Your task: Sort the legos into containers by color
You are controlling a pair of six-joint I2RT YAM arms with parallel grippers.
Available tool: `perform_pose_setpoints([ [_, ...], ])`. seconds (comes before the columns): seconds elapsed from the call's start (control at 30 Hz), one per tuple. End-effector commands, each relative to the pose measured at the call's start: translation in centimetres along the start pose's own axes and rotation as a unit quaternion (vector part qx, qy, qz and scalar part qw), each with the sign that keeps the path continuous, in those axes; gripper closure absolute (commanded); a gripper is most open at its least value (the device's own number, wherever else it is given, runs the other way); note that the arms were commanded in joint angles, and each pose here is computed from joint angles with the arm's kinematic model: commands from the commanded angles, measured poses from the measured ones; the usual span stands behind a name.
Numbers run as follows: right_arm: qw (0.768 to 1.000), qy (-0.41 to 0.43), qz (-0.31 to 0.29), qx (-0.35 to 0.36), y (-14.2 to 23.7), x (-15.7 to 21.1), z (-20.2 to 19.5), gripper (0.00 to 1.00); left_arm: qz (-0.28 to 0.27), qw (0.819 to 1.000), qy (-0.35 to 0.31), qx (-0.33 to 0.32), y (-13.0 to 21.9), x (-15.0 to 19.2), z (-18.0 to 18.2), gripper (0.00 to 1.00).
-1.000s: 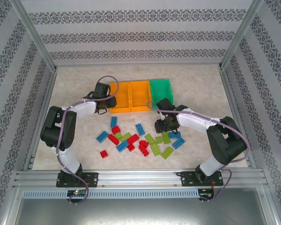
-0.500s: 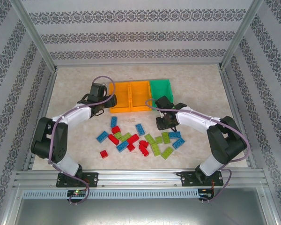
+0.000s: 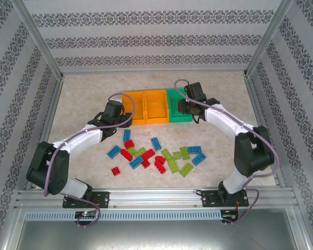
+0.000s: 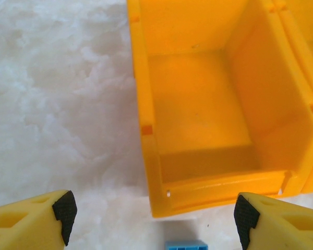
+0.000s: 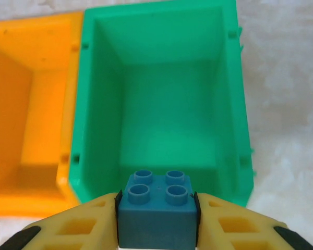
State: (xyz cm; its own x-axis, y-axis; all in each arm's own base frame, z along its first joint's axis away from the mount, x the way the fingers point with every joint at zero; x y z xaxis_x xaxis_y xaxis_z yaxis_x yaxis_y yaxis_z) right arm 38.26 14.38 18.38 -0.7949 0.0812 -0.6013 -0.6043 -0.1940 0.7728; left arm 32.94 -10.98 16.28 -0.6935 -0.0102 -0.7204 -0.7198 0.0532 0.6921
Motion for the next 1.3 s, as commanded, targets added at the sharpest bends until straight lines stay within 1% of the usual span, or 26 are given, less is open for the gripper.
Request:
perform_pose_setpoints([
  [0.0,1.000,0.001,0.004,-0.001,-2.1,-1.0,0.6,0.63,0.023,1.000,-0.004,-0.008,0.5,1.3,0.3,0.19],
  [0.17,1.000,-0.001,0.013,0.016,-4.1,-1.2,0.5,0.61,0.052,0.998,-0.011,-0.018,0.3,2.5,0.6,0.19],
  [0.27,1.000,-0.004,0.017,0.022,-4.9,-1.2,0.4,0.58,0.072,0.997,-0.012,-0.009,0.3,3.3,0.5,0.21],
  [0.47,0.999,-0.006,0.028,0.023,-6.0,-1.0,0.6,0.45,0.121,0.992,-0.003,0.023,-0.9,4.8,-0.3,0.24],
  [0.53,0.999,-0.006,0.029,0.023,-6.1,-1.0,0.6,0.43,0.129,0.991,0.004,0.031,-1.3,5.1,-0.6,0.26],
  [0.7,1.000,-0.006,0.019,0.018,-5.2,-1.1,0.8,0.33,0.147,0.988,0.008,0.054,-1.9,5.5,-1.2,0.28],
  [0.93,1.000,-0.008,-0.001,0.016,-3.7,-0.7,0.7,0.24,0.177,0.983,0.008,0.054,-2.7,6.4,-1.5,0.32],
  [1.2,0.999,-0.017,-0.023,0.022,-1.9,-0.2,-0.2,0.21,0.197,0.979,-0.002,0.055,-3.5,7.1,-2.3,0.42],
  [1.27,0.999,-0.020,-0.028,0.022,-1.4,-0.1,-0.5,0.21,0.201,0.978,-0.006,0.052,-3.8,7.3,-2.5,0.47],
])
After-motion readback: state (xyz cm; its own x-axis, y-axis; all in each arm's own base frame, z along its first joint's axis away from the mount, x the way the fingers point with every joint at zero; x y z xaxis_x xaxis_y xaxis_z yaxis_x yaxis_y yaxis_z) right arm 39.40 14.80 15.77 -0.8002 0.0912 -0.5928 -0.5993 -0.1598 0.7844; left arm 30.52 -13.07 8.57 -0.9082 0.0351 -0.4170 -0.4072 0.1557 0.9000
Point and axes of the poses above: each hand's point on the last joint's axis, 136 mm out from that joint toward the fingers, its own y axis back along the fingers, its own z axis along the line the jaws close on, x = y × z, the point moved 7 cm from there along y, back along the fingers, and after that the axes turned 1 degree about -y, right-handed, at the moved point
